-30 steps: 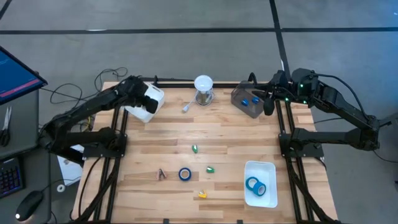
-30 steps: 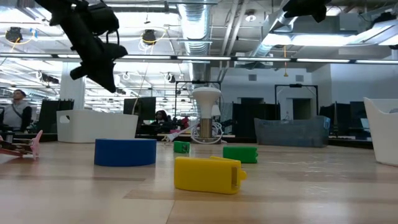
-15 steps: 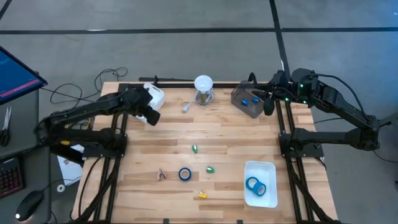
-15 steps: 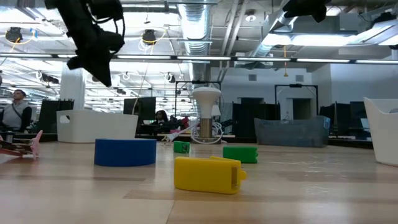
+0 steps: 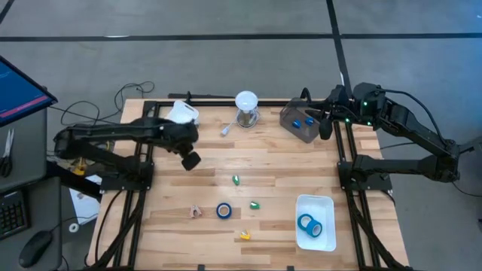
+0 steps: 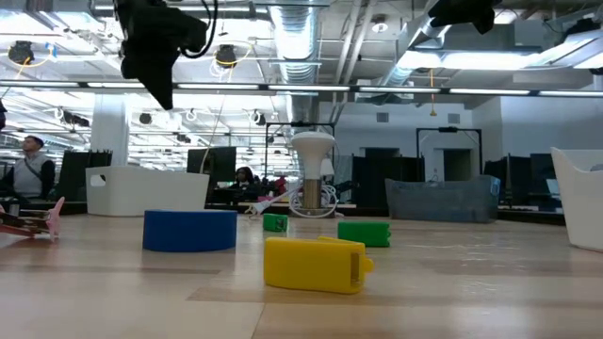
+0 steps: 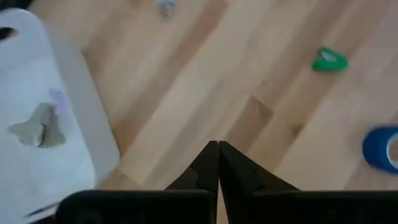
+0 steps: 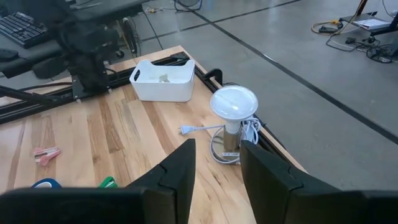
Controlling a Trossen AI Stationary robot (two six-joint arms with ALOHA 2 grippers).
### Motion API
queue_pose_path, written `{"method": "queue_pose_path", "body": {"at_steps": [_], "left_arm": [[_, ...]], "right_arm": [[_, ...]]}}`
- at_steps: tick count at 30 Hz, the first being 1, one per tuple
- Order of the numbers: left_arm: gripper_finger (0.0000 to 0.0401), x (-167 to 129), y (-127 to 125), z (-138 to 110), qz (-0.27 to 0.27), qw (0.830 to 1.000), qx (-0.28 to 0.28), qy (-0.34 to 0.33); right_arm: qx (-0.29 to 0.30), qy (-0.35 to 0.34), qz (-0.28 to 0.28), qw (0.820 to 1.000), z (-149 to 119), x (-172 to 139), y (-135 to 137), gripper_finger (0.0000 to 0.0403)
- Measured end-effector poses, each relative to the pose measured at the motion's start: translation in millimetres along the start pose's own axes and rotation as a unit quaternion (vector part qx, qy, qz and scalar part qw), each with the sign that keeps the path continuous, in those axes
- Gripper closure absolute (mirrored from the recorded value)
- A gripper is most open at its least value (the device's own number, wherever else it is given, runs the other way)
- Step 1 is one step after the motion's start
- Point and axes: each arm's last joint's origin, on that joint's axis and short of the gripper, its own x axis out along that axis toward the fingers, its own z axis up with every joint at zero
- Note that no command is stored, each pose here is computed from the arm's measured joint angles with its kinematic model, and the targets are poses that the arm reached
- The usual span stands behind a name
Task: Pick and place Stapler, Stapler remover, tape
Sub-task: Put the pink staple remover into the top white bin
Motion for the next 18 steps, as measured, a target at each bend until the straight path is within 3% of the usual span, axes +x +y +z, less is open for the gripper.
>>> {"method": "queue_pose_path", "body": {"at_steps": [7,12,18], "left_arm": [[0.0399,7,-33,-7,-0.033,0.993,0.056,0.102],[0.0399,13,-55,-17,-0.058,0.985,0.083,0.138],[0.0399,11,-69,-27,-0.070,0.984,0.034,0.160]], "right_arm": [[0.000,0.000,0.000,1.000,0,0,0,0.0284],[0.000,0.000,0.000,1.000,0,0,0,0.0284],[-0.003,0.000,0.000,1.000,0,0,0,0.0284]]}}
